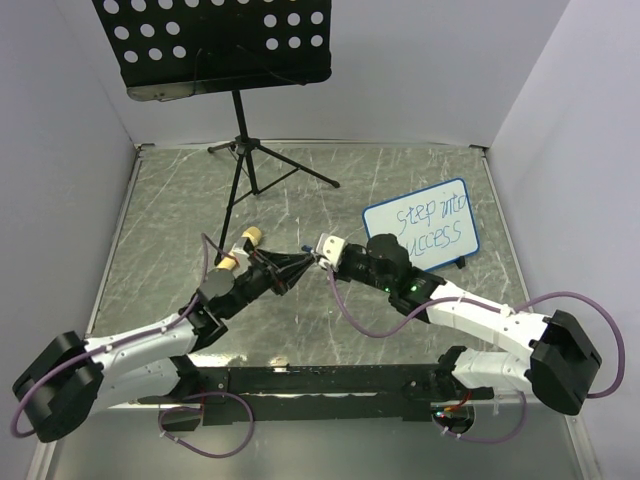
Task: Write a sentence on the whiteboard
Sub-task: Insert the whiteboard marker without the cap into the pen cap, then pass from the right arm to the left
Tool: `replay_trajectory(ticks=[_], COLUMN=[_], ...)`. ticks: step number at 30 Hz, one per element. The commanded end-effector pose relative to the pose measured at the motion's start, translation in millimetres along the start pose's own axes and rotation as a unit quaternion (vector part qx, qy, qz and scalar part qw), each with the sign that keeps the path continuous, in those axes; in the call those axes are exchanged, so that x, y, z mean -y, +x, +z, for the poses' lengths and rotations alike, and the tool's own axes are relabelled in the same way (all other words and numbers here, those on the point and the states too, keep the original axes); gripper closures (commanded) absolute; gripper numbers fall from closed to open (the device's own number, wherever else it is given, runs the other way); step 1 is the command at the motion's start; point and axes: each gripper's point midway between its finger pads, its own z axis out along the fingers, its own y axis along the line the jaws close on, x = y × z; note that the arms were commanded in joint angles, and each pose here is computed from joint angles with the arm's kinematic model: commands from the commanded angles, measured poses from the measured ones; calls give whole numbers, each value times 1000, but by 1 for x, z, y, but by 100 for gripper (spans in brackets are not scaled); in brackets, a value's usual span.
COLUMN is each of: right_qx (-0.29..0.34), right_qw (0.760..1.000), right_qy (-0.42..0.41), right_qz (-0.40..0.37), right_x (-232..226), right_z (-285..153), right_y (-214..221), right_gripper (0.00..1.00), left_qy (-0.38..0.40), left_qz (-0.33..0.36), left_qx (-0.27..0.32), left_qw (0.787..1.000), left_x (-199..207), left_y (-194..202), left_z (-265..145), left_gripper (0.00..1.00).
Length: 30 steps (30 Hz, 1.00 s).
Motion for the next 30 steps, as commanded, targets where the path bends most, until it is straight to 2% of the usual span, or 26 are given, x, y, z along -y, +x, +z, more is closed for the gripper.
replay_trajectory(ticks=[1,2,6,9,10,11,12,13,14,15,16,17,18,20,21,23,24,26,27,28,29,30], right_qx=[14,14,6,-10,-7,-13,-13,-13,-30,-25,-25,-26,-28,-33,-40,-49,-51,-58,-55,-65,-70,-70], right_qw=[999,999,997,991,989,983,980,976,969,963,959,954,949,939,934,924,921,913,912,906,901,899], right_qy=[-22,-25,-34,-67,-81,-112,-122,-141,-163,-184,-196,-209,-224,-245,-255,-272,-275,-282,-282,-285,-283,-284], right_qz=[23,28,74,119,127,147,158,165,185,194,202,212,223,238,248,265,271,290,293,305,321,325], right_x=[-6,-6,4,3,1,-9,-8,-13,-21,-25,-28,-32,-35,-39,-40,-42,-39,-37,-32,-33,-31,-28], right_z=[-3,-4,-9,-18,-20,-23,-26,-28,-33,-34,-36,-38,-41,-43,-45,-47,-49,-50,-50,-51,-51,-50], right_y=[-5,-5,1,10,6,8,6,3,8,1,-2,-3,-7,-11,-15,-17,-21,-22,-28,-28,-28,-32], right_gripper=[100,100,100,100,100,100,100,100,100,100,100,100,100,100,100,100,100,100,100,100,100,100], left_qy=[35,31,25,1,-24,-13,-27,-30,-69,-92,-99,-135,-145,-140,-138,-131,-127,-113,-107,-102,-88,-86], left_qz=[-60,-58,-36,39,94,132,210,253,296,378,419,451,508,562,607,649,679,706,728,737,754,759], left_qx=[-30,-28,-11,22,46,47,43,53,52,43,31,12,-9,-44,-56,-73,-86,-115,-127,-141,-160,-166], left_qw=[997,997,999,999,994,990,976,965,951,920,902,882,849,814,781,746,718,690,666,654,631,624], left_x=[19,16,13,5,-3,6,2,13,1,-4,6,-8,-12,-11,-12,-11,-11,-13,-14,-19,-22,-27], left_y=[11,9,2,-12,-26,-26,-28,-32,-37,-41,-36,-40,-42,-37,-39,-38,-39,-33,-33,-31,-27,-26], left_z=[-17,-19,-36,-49,-52,-58,-62,-64,-67,-68,-68,-68,-68,-65,-65,-63,-63,-62,-61,-60,-59,-58], left_gripper=[77,67,46,30,25,23,21,19,18,17,17,17,14,7,6,6,5,5,5,5,6,5])
